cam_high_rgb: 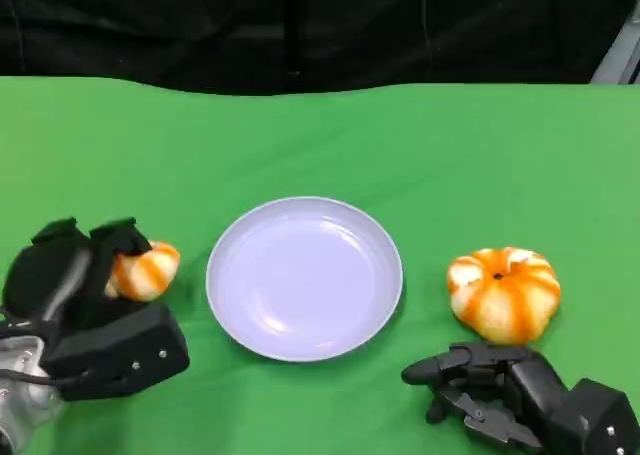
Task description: Grasp the bread from the table and place it into the plate.
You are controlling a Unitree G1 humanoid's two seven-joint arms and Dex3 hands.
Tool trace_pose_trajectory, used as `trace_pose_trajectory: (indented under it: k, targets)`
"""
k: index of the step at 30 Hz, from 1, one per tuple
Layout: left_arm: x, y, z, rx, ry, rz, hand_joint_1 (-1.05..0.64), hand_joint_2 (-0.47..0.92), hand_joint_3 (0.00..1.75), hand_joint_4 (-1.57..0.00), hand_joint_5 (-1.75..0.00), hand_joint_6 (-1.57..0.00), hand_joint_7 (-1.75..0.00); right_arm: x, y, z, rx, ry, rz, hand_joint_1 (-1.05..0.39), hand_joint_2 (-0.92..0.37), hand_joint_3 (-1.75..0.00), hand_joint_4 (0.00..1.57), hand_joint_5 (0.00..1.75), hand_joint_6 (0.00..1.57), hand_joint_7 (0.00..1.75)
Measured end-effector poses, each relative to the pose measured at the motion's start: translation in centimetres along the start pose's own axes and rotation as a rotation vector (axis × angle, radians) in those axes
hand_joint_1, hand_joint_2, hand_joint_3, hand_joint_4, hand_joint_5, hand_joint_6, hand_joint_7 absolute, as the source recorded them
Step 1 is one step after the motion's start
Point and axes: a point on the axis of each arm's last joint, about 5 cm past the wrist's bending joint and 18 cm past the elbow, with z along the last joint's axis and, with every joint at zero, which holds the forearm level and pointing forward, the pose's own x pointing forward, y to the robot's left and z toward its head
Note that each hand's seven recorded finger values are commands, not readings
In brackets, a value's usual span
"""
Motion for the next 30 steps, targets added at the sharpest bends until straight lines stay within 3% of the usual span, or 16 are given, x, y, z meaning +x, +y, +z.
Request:
trace_pose_trajectory:
  k: [9,11,17,30]
  targets:
    - [-0.3,0.2,0.5,-0.081,-0.112,0.129,-0.09,0.87,0.04,-0.59,-1.75,-0.67,-1.46,0.0,-0.01,0.0,0.000,-0.002,0.001,-0.06,-0.92,-0.38,0.80,1.19,1.10,0.33]
    - [-0.3,0.3,0.5,-0.085,-0.119,0.140,-0.09,0.88,0.05,-0.61,-1.75,-0.77,-1.28,0.0,-0.01,0.0,0.000,-0.003,0.002,-0.05,-0.92,-0.39,0.80,1.19,1.10,0.33]
    - [-0.1,1.0,1.7,-0.164,-0.237,0.241,-0.09,0.87,0.07,-0.64,-1.75,-0.84,-1.17,0.0,-0.02,0.0,-0.002,-0.004,0.000,-0.05,-0.92,-0.39,0.80,1.19,1.11,0.33]
    - [-0.4,1.3,2.2,-0.194,-0.271,0.288,-0.07,0.83,0.16,-0.72,-1.62,-0.93,-1.00,0.0,-0.01,0.0,-0.005,-0.003,-0.003,-0.05,-0.92,-0.39,0.80,1.18,1.11,0.33]
